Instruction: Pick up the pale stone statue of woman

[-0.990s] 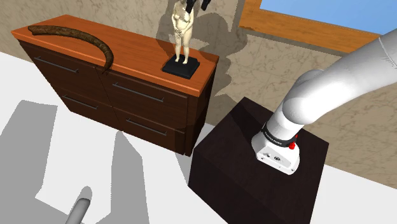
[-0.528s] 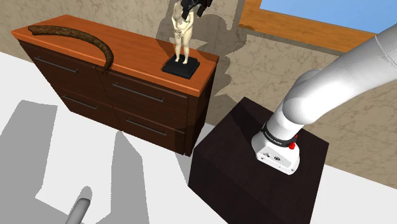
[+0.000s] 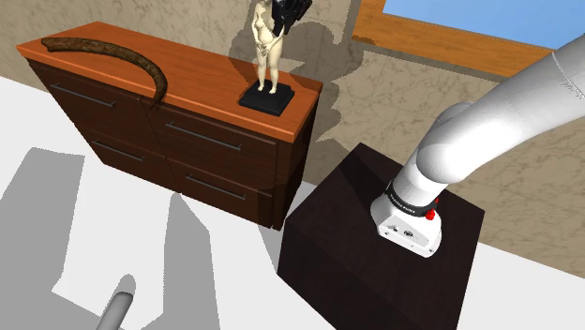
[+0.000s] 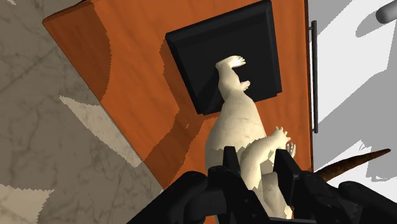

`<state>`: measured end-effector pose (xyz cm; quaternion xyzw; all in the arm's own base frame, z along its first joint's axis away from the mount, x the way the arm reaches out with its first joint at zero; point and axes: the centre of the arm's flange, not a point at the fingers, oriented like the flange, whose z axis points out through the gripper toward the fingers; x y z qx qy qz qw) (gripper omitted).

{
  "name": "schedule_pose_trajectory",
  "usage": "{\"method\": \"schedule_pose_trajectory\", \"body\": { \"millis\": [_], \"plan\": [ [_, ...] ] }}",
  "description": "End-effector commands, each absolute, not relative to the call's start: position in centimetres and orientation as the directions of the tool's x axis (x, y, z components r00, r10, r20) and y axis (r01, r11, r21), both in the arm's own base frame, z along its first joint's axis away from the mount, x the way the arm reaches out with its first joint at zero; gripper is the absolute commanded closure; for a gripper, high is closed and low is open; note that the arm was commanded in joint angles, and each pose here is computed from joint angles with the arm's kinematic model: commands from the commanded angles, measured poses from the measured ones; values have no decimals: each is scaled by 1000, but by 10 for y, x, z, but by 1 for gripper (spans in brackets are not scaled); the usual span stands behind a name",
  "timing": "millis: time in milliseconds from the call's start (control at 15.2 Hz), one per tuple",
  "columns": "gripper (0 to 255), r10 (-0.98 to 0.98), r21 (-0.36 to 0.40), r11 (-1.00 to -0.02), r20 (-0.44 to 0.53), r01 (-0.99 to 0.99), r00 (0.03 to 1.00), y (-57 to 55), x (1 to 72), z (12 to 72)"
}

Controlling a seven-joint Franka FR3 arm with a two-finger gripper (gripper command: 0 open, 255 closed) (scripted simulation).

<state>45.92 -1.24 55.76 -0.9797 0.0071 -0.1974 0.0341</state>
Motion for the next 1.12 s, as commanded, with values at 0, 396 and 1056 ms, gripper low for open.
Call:
{"method": "schedule_pose_trajectory", "body": {
  "millis": [0, 396, 1056],
  "plan": [
    [255, -27, -69, -998, 385, 0, 923, -12, 459, 557],
    [255, -27, -69, -998, 385, 0, 923, -12, 459, 566],
    [255, -27, -69, -998, 385, 0, 923, -12, 459, 619]
  ]
}}
